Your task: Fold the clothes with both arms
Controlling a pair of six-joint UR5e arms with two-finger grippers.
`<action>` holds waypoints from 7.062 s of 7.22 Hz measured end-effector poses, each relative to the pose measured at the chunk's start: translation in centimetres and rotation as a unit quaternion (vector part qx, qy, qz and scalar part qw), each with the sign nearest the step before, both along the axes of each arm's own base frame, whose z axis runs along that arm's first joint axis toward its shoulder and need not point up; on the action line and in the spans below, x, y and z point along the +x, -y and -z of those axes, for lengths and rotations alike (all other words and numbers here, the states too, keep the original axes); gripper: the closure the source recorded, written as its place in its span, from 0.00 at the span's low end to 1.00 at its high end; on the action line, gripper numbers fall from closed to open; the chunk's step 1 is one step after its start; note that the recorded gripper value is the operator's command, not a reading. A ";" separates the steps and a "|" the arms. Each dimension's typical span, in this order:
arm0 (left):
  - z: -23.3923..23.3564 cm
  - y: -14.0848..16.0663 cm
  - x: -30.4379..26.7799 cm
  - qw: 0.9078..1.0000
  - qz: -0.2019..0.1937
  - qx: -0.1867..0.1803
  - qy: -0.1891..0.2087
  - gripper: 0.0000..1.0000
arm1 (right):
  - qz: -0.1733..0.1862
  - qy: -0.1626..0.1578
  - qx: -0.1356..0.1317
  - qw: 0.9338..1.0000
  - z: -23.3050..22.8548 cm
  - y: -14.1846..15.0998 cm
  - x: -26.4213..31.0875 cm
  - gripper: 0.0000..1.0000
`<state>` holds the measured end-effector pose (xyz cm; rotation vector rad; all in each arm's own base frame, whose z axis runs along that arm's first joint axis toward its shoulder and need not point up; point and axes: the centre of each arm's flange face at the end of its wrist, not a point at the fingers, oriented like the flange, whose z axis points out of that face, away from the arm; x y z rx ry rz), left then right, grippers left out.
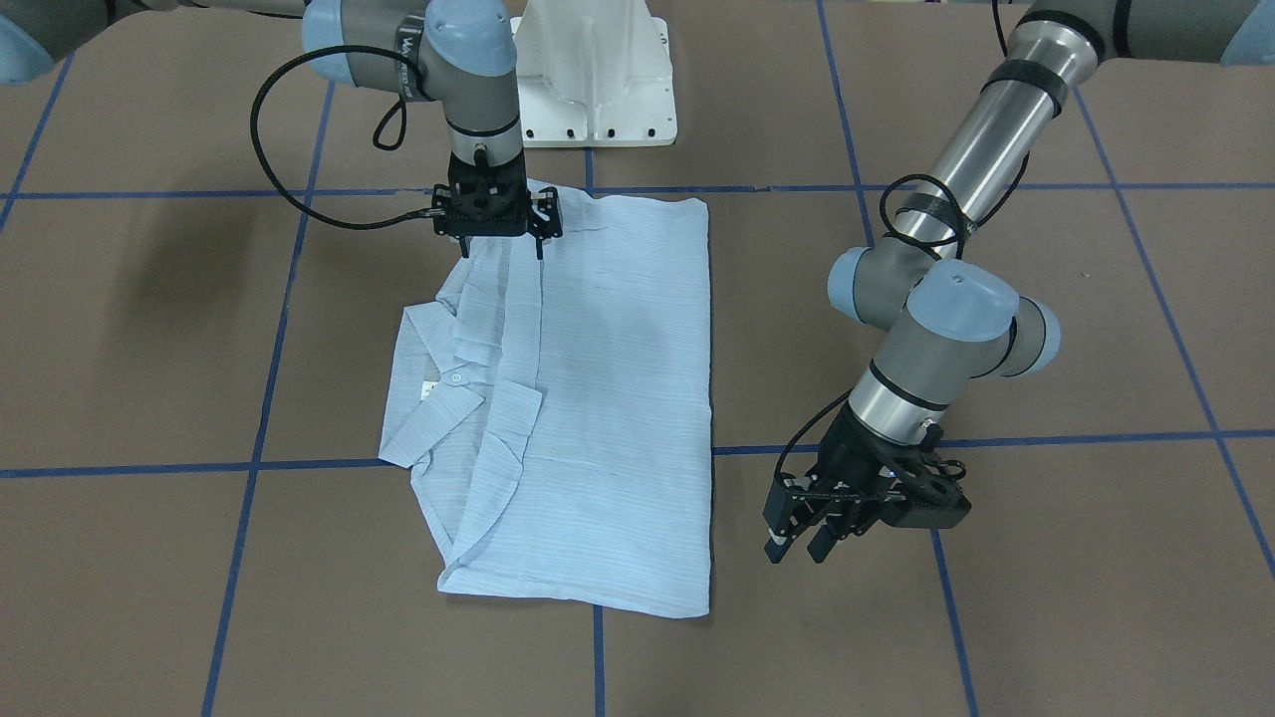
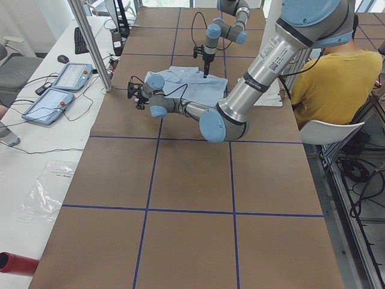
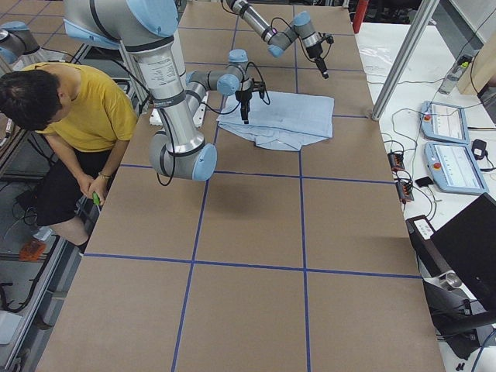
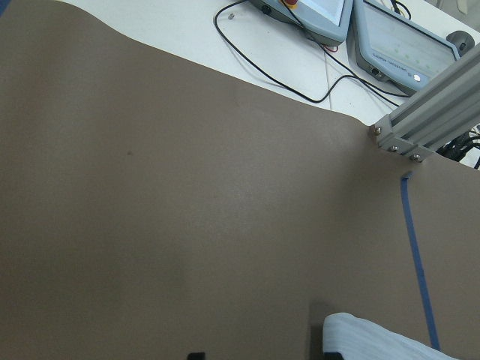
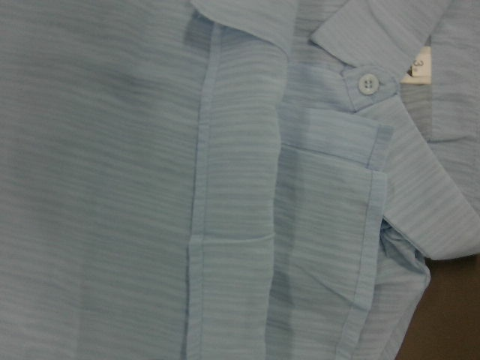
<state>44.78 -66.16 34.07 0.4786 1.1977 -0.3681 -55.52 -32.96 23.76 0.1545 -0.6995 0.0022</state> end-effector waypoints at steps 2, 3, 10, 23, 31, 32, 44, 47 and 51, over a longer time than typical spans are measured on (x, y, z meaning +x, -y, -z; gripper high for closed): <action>0.1 -0.1 0.1 1.000 -0.001 0.000 -0.001 0.38 | 0.051 -0.040 0.054 0.996 1.1 -2.0 -1.7 0.00; 0.1 -0.2 0.1 1.000 0.000 0.000 -0.002 0.38 | 0.067 -0.051 0.065 0.994 0.7 -2.6 -2.3 0.00; 1.0 -0.4 0.1 1.000 -0.001 0.006 -0.009 0.38 | 0.129 -0.126 0.068 0.981 -7.0 0.6 3.6 0.00; 3.6 -1.0 -0.3 1.000 -0.001 0.017 -0.025 0.38 | -0.315 0.203 -0.322 0.870 -2.0 -7.9 -0.4 0.09; 3.9 -1.2 -0.1 0.999 -0.002 0.018 -0.026 0.38 | -0.359 0.176 -0.376 0.836 -4.8 -12.1 -2.3 0.50; 3.9 -1.2 -0.2 0.999 -0.002 0.019 -0.026 0.38 | -0.360 0.174 -0.376 0.836 -5.1 -12.1 -2.5 1.00; 3.5 -2.7 0.4 0.999 -0.009 0.014 -0.033 0.39 | -0.365 0.180 -0.381 0.830 -5.7 -11.6 1.0 1.00; 4.5 -11.8 -0.8 0.992 -0.023 -0.067 -0.107 0.39 | -0.366 0.176 -0.380 0.831 -6.8 -11.8 3.1 1.00; 3.1 -28.9 0.7 0.960 -0.097 -0.200 -0.170 0.38 | -0.361 0.176 -0.377 0.835 -6.8 -11.9 3.2 1.00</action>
